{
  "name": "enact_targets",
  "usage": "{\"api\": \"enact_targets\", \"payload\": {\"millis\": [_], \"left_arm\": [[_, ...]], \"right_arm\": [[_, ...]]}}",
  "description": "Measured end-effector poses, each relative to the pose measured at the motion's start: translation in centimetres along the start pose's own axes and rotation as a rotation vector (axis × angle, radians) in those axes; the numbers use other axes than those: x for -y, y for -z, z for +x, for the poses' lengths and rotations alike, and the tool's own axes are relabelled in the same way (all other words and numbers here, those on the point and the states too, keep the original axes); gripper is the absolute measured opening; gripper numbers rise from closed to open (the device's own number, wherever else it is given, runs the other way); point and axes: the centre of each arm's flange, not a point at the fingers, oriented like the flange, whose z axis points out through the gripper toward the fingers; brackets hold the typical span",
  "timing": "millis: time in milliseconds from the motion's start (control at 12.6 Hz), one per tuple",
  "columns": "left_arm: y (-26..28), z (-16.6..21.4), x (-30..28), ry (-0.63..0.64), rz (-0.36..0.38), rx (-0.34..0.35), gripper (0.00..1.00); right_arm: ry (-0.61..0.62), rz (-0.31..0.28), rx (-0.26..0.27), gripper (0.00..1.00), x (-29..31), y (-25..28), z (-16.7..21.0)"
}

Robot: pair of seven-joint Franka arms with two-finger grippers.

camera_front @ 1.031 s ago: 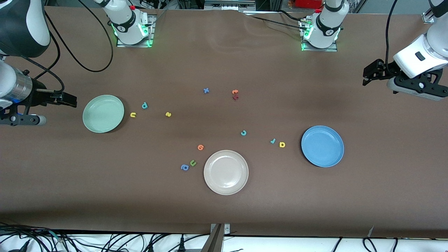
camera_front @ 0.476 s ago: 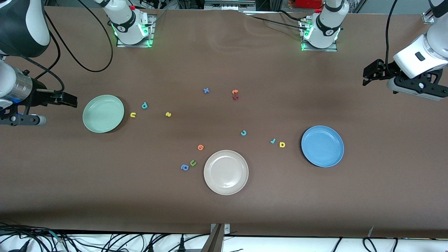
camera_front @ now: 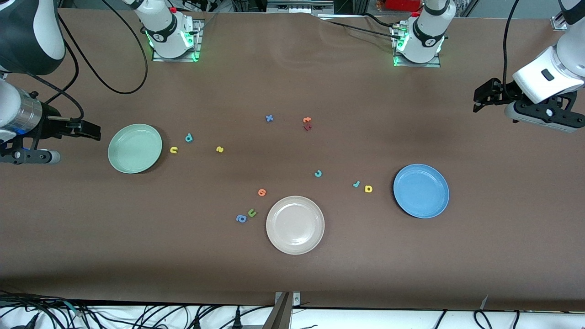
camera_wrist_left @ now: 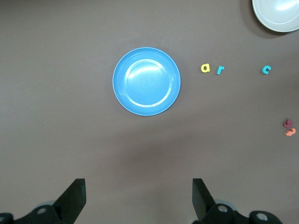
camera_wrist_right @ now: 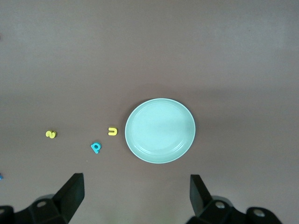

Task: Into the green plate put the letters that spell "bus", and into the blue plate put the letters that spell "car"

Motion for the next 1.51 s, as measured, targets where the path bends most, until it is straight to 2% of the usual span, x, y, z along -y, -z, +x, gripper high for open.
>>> {"api": "enact_targets", "payload": {"millis": [1507], "left_arm": [[-0.59,0.07,0.02,0.001,-0.005,0.024,1.00]], "right_arm": [[0.000,0.000,0.000,1.00,-0.01,0.00,0.00]]}}
